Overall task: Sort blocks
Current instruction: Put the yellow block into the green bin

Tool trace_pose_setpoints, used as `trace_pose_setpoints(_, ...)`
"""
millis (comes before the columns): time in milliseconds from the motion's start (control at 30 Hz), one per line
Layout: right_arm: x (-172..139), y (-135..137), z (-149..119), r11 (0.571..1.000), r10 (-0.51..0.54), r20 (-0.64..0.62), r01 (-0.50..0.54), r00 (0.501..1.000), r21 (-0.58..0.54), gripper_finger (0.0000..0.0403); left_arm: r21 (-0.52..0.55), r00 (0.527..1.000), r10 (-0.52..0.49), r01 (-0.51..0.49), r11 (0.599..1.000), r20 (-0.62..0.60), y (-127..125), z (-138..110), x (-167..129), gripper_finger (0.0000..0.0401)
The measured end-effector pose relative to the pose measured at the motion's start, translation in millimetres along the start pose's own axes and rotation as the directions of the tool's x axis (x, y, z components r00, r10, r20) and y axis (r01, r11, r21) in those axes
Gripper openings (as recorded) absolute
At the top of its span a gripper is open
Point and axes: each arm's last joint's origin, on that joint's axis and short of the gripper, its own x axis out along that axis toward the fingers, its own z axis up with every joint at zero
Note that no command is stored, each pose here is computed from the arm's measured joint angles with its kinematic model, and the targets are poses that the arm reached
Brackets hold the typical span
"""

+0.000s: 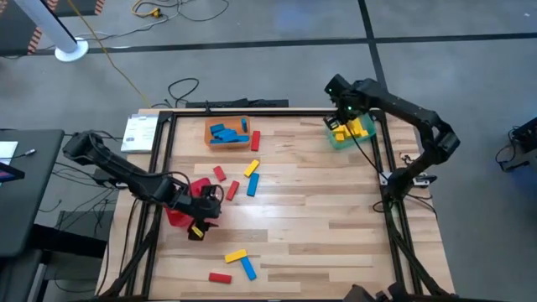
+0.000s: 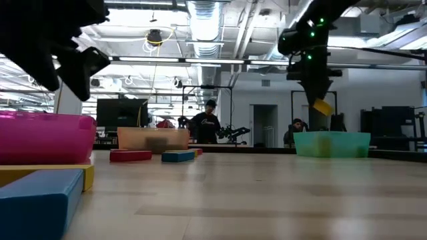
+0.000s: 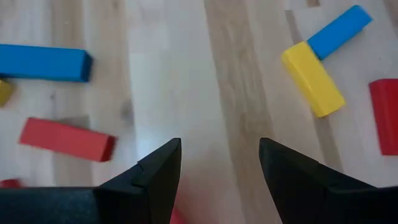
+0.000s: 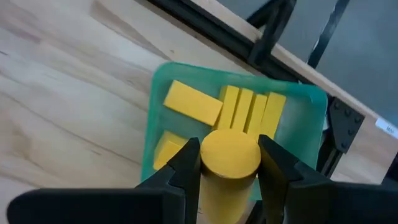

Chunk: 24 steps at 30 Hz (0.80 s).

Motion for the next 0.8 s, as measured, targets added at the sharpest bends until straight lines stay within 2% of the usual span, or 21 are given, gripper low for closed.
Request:
trace_pose_setpoints(300,46.5,-11.4,-19.4,0.998,-0.004,-0.096,0.010,0.995,0.056,0.0123,-0.012,0.999,-0.047,0.046,0.999,-0.005,-15.0,-13.7,5.4,0.0210)
trace_pose_setpoints(567,65.8,-10.1,-25.7,0.998,0.000,-0.069,0.005,0.998,0.070,0.0125,0.006,0.996,-0.086,0.086,0.996,0.037,-24.8,-12.1,3.6,0.0210)
trace_pose_setpoints(667,67.4,-8.4,-25.9,0.998,0.009,-0.059,-0.006,0.998,0.062,0.0145,0.008,0.995,-0.090,0.090,0.996,0.042,-26.0,-11.8,3.3,0.0210)
trace_pose_setpoints(800,67.1,-7.0,-26.1,0.998,0.011,-0.057,-0.007,0.998,0.057,0.0197,-0.001,0.995,-0.091,0.091,0.996,0.043,-26.2,-11.8,3.3,0.0210)
